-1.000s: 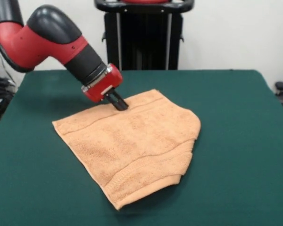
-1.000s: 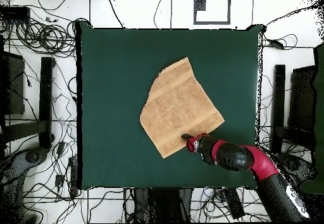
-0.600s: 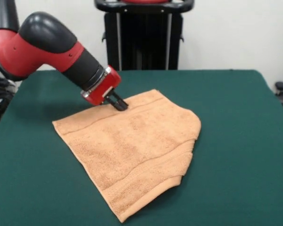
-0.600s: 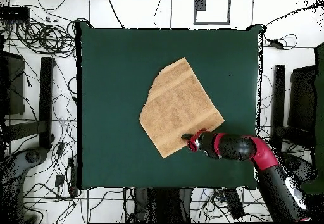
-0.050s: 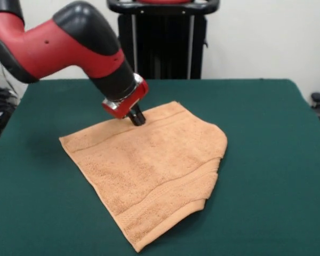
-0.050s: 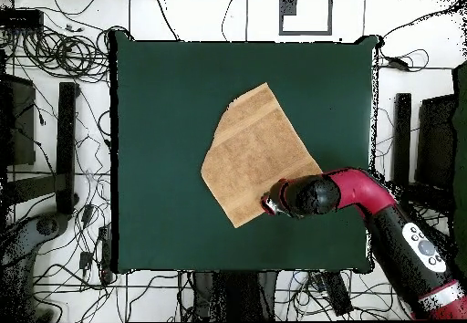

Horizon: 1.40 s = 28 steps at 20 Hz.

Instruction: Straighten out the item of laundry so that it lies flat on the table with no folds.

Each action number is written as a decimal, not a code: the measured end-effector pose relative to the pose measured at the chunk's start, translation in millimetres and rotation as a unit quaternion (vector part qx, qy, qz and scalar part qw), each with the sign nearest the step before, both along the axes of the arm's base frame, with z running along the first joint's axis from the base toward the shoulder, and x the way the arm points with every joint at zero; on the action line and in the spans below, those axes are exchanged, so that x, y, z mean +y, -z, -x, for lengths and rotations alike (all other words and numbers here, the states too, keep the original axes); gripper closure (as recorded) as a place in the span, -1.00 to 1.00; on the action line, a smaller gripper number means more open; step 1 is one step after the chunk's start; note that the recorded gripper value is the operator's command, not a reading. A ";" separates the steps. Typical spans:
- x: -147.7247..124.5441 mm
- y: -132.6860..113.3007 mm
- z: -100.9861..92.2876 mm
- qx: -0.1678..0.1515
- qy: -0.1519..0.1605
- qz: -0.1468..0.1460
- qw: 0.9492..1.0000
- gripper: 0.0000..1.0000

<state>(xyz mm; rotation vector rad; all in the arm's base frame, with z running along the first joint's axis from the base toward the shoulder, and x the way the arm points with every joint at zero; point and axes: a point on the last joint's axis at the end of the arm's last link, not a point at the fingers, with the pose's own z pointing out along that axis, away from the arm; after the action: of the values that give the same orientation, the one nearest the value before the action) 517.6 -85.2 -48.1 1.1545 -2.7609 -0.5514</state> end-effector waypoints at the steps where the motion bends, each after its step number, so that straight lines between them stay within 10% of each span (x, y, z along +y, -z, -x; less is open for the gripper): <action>1: 4.8 -0.9 -1.0 0.001 -0.009 0.016 1.000 1.00; 10: 13.7 -2.1 -1.8 0.008 0.022 0.058 0.998 1.00; 28: 8.9 -1.6 -0.7 0.008 0.050 0.046 0.998 1.00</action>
<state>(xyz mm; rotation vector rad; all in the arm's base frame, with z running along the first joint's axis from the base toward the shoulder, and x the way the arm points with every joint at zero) 518.3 -76.3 -46.5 0.9932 -2.8094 -0.4367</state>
